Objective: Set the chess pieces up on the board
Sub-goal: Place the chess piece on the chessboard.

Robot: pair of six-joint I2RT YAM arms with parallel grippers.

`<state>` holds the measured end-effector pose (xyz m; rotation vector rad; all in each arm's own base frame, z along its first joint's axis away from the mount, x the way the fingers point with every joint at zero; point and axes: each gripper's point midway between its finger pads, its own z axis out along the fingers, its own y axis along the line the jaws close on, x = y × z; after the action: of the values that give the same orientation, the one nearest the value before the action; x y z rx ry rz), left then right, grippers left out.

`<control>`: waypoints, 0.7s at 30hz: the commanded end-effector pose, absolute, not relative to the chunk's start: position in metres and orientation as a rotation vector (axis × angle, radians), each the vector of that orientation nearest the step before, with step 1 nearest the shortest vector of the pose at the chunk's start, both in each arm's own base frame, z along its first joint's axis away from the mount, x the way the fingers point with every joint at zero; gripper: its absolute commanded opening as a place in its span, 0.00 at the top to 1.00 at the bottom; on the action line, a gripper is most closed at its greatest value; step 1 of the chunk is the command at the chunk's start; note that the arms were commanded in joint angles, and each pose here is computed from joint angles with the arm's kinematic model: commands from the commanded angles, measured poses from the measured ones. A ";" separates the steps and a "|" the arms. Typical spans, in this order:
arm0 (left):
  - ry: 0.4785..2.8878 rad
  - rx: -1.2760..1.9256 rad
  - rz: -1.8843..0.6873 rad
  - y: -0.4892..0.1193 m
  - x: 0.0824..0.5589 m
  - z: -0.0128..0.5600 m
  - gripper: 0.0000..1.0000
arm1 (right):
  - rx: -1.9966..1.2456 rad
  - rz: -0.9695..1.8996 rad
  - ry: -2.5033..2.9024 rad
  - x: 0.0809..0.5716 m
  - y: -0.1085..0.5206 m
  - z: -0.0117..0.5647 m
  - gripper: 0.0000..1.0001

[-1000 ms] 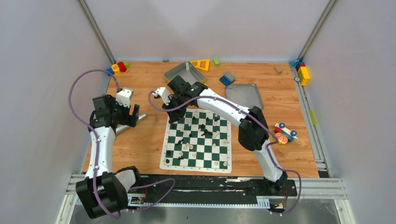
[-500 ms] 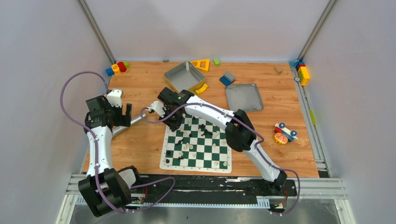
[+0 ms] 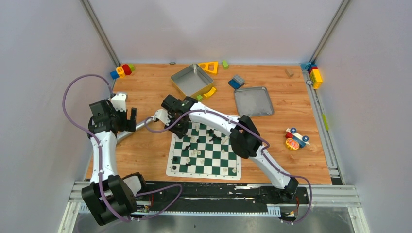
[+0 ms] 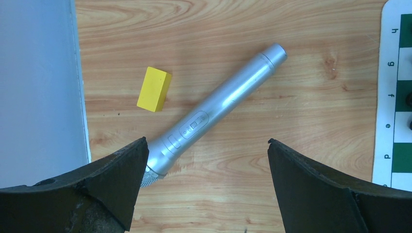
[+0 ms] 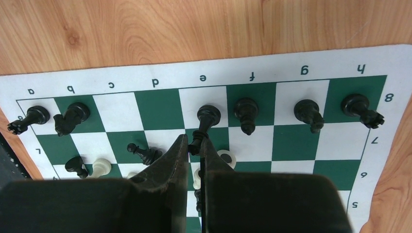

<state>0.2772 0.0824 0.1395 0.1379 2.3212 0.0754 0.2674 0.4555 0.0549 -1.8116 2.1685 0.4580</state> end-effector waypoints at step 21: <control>2.290 0.114 0.104 0.090 0.284 0.150 0.00 | -1.870 0.433 2.120 0.261 0.463 0.057 0.98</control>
<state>0.2769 0.0839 0.1385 0.1333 2.3267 0.0828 0.2599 0.4547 0.0533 -1.8628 2.1525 0.4351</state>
